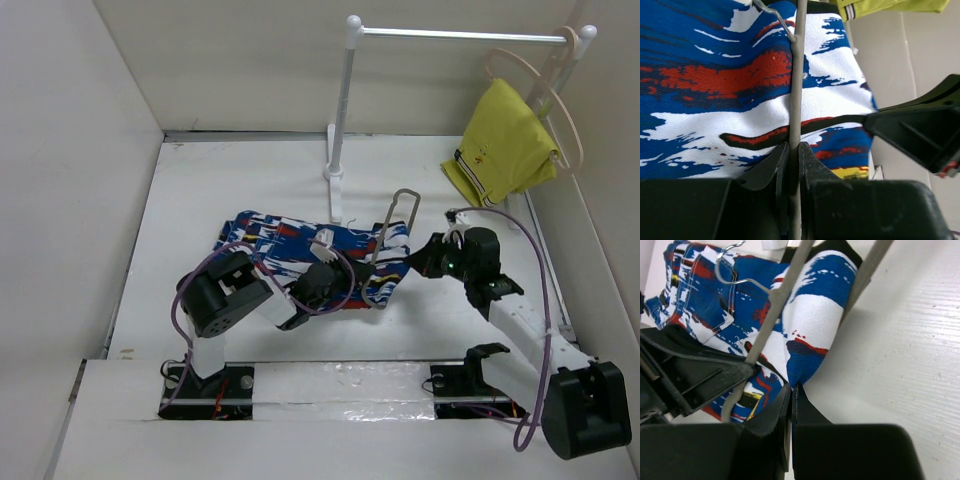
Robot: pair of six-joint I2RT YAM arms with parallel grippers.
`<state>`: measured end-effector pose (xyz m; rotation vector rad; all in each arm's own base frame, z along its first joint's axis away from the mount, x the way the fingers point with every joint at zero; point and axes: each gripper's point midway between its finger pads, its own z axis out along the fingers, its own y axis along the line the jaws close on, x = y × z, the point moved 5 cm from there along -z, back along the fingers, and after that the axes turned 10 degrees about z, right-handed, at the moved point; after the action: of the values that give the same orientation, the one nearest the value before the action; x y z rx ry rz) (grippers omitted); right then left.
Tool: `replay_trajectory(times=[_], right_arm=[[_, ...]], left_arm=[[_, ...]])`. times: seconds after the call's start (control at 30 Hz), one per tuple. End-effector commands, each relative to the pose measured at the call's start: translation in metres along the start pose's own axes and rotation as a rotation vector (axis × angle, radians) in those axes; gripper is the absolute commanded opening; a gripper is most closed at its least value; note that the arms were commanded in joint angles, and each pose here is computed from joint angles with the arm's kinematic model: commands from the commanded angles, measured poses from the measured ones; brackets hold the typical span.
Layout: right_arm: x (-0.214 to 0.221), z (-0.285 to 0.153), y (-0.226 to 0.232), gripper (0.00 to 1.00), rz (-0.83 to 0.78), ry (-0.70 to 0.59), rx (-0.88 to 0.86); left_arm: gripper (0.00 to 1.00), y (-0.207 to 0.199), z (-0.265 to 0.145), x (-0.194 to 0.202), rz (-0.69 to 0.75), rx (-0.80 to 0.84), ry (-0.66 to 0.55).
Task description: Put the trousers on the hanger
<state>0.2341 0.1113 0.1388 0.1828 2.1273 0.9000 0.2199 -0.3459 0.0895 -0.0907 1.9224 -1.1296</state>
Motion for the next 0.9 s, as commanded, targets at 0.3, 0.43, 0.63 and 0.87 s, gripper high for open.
replay_trajectory(times=[0.3, 0.43, 0.63, 0.87], right_arm=[[-0.056, 0.015, 0.034, 0.00, -0.049, -0.106, -0.130], [-0.047, 0.019, 0.029, 0.00, -0.031, -0.089, -0.122], [-0.084, -0.017, 0.047, 0.00, -0.107, -0.202, -0.060], [-0.069, -0.047, -0.012, 0.00, -0.048, -0.242, 0.118]], left_arm=[[0.00, 0.017, 0.021, 0.038, 0.116, -0.118, 0.101], [0.00, 0.016, 0.029, 0.060, 0.151, -0.145, 0.168], [0.00, 0.045, 0.023, 0.039, 0.157, -0.278, 0.086], [0.00, 0.086, -0.017, -0.002, 0.124, -0.400, -0.035]])
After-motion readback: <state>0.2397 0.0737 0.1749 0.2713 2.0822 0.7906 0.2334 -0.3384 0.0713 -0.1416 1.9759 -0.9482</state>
